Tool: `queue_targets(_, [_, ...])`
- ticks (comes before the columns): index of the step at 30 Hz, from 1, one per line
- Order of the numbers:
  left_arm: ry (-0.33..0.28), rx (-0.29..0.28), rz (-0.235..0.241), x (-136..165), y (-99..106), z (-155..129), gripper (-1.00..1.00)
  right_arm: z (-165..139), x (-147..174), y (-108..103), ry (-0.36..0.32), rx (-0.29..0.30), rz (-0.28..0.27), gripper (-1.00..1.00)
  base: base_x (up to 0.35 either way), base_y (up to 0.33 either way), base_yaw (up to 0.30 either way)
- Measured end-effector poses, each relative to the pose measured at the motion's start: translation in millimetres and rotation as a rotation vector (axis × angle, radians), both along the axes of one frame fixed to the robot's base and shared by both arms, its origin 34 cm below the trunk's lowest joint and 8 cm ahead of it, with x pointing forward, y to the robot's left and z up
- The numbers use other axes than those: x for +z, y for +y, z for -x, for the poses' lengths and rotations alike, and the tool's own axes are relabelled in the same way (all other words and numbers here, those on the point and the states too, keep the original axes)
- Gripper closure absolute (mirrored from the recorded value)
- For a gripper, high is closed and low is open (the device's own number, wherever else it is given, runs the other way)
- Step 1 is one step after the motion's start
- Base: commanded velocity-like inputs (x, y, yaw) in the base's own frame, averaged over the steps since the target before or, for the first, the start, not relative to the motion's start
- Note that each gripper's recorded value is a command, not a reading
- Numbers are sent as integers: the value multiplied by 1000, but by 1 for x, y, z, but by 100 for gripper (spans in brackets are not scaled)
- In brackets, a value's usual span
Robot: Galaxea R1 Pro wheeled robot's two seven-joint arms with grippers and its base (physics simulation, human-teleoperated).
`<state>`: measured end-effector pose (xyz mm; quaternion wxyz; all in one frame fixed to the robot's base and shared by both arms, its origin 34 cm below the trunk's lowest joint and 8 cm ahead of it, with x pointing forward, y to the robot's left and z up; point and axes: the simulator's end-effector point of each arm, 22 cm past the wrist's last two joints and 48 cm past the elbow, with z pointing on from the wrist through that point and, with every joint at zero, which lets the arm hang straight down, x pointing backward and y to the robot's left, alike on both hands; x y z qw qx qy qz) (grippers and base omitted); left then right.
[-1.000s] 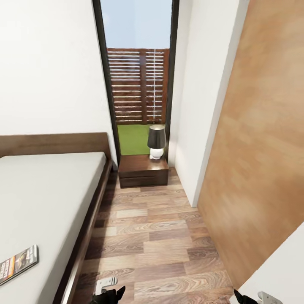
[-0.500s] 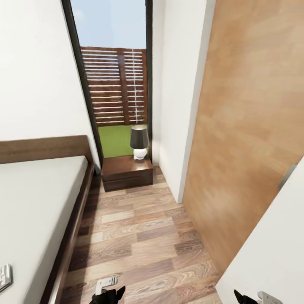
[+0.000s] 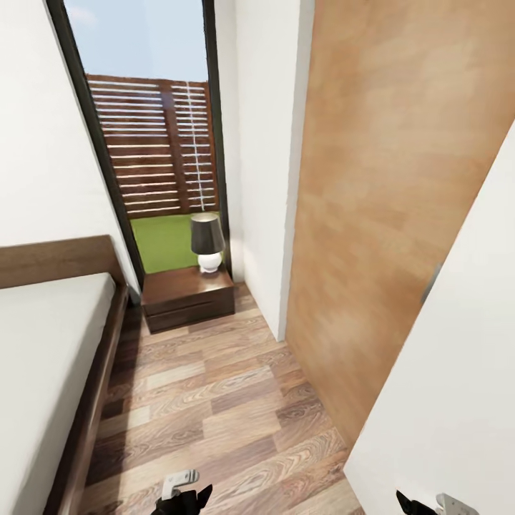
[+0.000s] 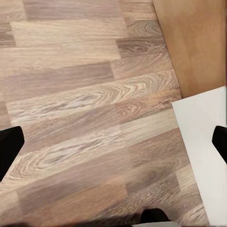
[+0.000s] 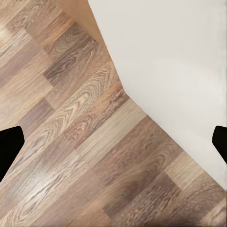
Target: In the bedroom, move the book from the bed onto either nightstand, and place the two sandals side by side next to the bed.
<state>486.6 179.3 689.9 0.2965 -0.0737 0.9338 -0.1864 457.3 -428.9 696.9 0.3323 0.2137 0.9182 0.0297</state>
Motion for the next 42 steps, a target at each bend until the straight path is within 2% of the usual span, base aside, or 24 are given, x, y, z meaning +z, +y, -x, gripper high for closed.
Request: queue_targets(42, [-45, 0, 0, 17, 0, -13, -100, -13, 16, 1, -46, 5, 0, -100, 0, 0, -99])
